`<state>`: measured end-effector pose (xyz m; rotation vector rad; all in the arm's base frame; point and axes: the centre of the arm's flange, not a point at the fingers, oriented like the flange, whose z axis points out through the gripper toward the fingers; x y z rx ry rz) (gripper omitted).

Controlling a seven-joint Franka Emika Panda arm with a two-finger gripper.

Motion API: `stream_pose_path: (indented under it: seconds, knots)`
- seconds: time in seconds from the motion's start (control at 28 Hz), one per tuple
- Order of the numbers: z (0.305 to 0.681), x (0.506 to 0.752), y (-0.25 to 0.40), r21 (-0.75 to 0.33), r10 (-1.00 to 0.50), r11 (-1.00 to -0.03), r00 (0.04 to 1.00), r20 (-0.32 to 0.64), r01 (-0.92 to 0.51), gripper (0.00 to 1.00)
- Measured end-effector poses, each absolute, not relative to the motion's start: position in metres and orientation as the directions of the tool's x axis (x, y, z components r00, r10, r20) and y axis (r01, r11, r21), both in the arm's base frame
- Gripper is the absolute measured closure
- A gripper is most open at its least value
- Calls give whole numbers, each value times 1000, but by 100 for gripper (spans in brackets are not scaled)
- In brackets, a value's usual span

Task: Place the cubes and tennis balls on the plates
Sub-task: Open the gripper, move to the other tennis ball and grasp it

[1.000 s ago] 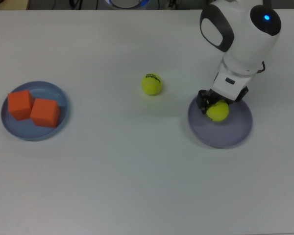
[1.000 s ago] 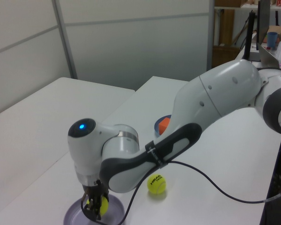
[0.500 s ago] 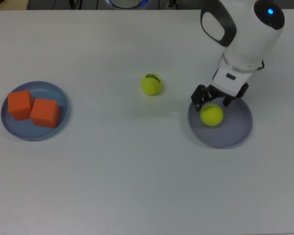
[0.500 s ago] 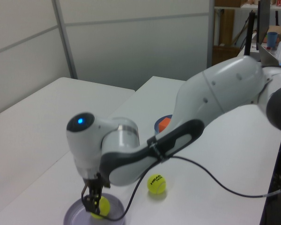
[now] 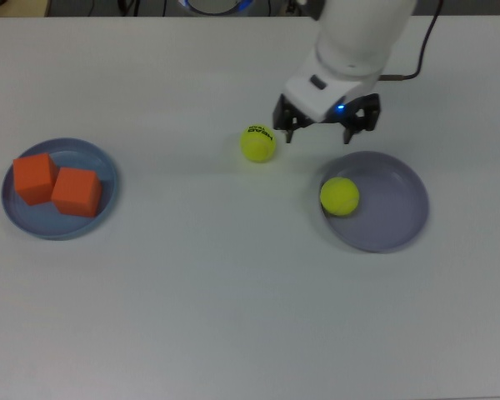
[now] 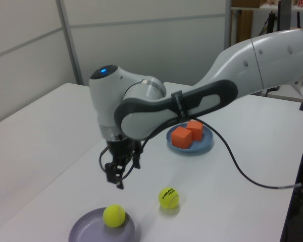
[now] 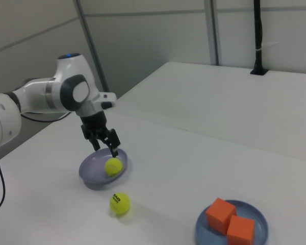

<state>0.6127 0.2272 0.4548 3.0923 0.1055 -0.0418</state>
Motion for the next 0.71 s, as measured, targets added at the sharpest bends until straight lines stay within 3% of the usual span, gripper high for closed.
stream_pose_path:
  seconds: [0.43,0.71]
  knots:
    - [388,590,189,61,67,-995,980,-187,80,0]
    - [351,580,172,110,74,-989,977,-201,97,0]
